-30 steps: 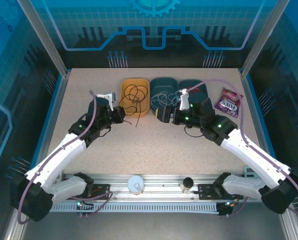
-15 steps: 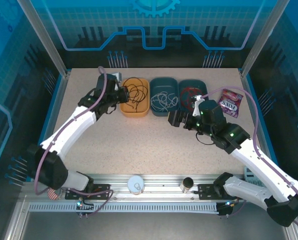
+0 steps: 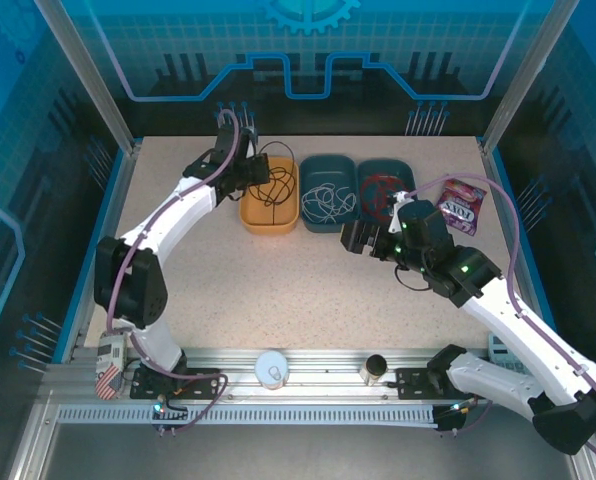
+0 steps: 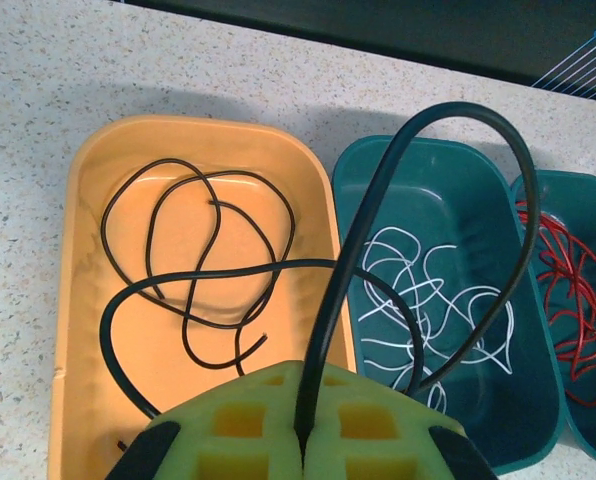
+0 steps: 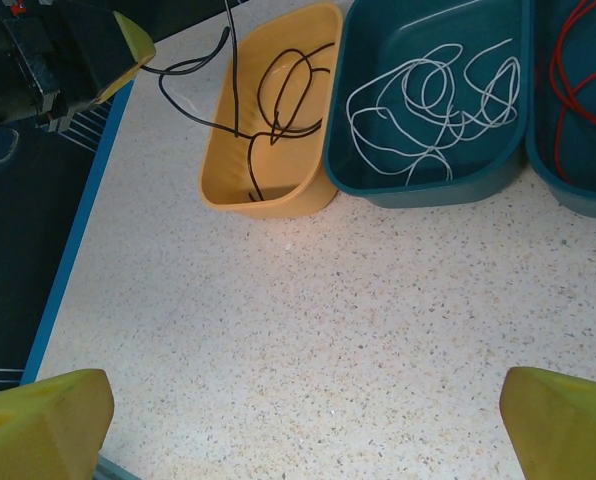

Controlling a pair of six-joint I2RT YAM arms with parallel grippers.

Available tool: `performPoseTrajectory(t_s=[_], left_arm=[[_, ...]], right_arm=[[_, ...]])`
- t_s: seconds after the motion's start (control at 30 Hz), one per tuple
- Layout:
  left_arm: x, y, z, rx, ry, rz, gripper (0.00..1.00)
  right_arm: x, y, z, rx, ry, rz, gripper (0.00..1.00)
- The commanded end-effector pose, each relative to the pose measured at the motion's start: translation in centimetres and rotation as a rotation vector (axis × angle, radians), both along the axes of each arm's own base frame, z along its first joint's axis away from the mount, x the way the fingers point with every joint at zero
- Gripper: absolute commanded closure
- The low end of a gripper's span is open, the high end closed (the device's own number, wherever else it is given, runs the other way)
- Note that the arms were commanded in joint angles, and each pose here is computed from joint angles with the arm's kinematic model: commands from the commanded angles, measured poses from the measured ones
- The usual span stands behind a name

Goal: Untangle the cables
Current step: Place the cable into the container.

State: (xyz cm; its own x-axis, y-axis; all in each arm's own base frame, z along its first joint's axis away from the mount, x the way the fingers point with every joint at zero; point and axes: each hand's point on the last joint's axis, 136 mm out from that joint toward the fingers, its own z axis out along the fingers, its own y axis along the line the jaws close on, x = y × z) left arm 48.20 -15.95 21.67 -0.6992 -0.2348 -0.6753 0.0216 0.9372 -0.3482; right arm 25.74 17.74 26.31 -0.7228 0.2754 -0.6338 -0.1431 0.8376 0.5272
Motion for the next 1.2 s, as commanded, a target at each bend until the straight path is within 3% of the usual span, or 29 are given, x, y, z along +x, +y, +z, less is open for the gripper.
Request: performPoseTrajectory(t_s=[0.0, 0.33, 1.17], left_arm=[[0.6, 0.1, -0.3, 0.004, 0.022, -0.016, 1.0], [1.3, 0.8, -3.5, 0.067, 0.094, -0.017, 1.0], [3.0, -0.8, -11.1, 0.061, 0.25, -0.082, 1.0]], right_arm=[[0.0, -1.0, -0.1, -0.006, 0.004, -0.035, 0.0], [-0.3, -1.6, -0.2, -0.006, 0.008, -0.057, 0.0], [0.2, -1.3, -0.4, 0.007, 0.027, -0.058, 0.0]])
